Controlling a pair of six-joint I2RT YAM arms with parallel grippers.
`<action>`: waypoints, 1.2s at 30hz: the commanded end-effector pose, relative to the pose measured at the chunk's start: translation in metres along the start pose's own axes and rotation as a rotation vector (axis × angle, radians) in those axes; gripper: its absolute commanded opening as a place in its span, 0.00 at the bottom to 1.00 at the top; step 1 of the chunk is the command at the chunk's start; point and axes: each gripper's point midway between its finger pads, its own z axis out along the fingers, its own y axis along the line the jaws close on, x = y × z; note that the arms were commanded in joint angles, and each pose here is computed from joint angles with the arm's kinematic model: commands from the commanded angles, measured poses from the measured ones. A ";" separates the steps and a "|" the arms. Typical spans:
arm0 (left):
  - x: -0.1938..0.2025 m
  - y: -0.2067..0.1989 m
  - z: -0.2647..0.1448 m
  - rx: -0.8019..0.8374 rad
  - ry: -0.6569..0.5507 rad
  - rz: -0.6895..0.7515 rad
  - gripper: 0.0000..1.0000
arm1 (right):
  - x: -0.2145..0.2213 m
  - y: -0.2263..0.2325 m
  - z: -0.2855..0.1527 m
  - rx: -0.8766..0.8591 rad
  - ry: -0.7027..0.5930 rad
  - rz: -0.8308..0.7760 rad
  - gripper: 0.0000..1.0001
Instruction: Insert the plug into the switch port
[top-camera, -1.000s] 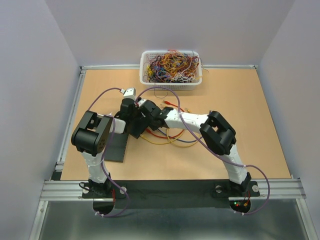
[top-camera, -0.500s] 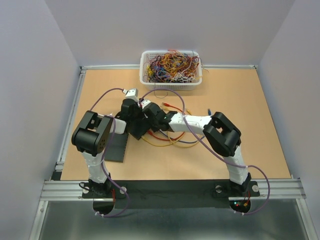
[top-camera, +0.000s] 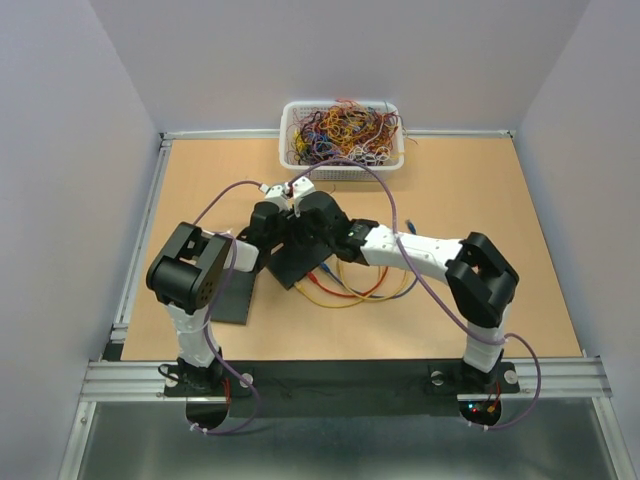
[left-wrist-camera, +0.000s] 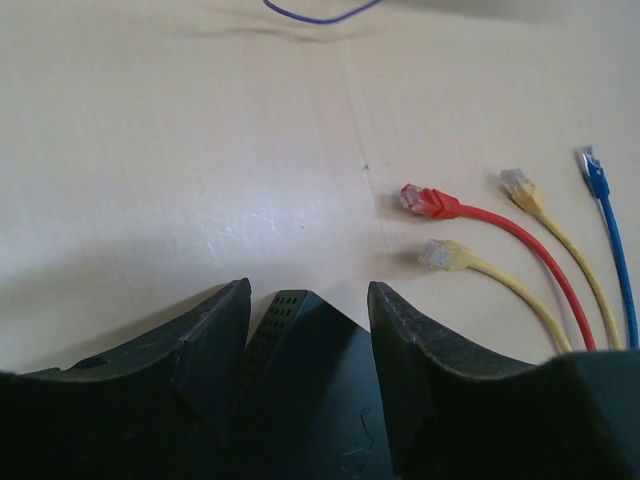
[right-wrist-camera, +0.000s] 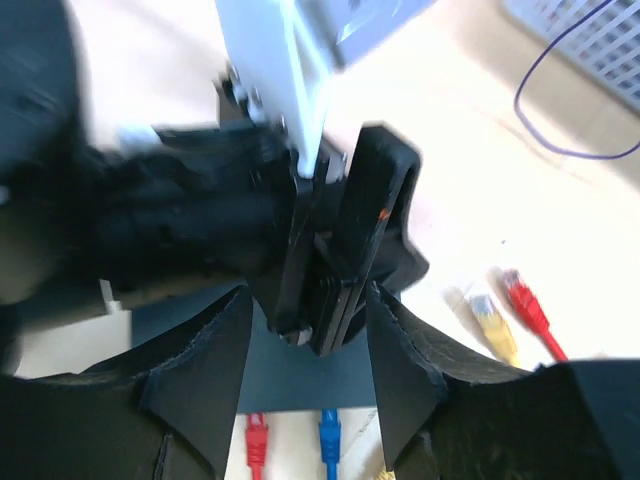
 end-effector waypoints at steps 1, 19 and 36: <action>0.091 0.029 -0.022 -0.095 0.303 -0.088 0.62 | -0.030 0.003 -0.019 -0.005 -0.107 0.067 0.55; 0.053 0.018 -0.046 -0.058 0.126 -0.086 0.64 | 0.053 0.118 -0.075 -0.305 0.070 0.225 0.43; 0.053 0.028 -0.053 -0.044 0.111 -0.132 0.65 | 0.117 0.115 -0.010 -0.124 0.174 0.231 0.40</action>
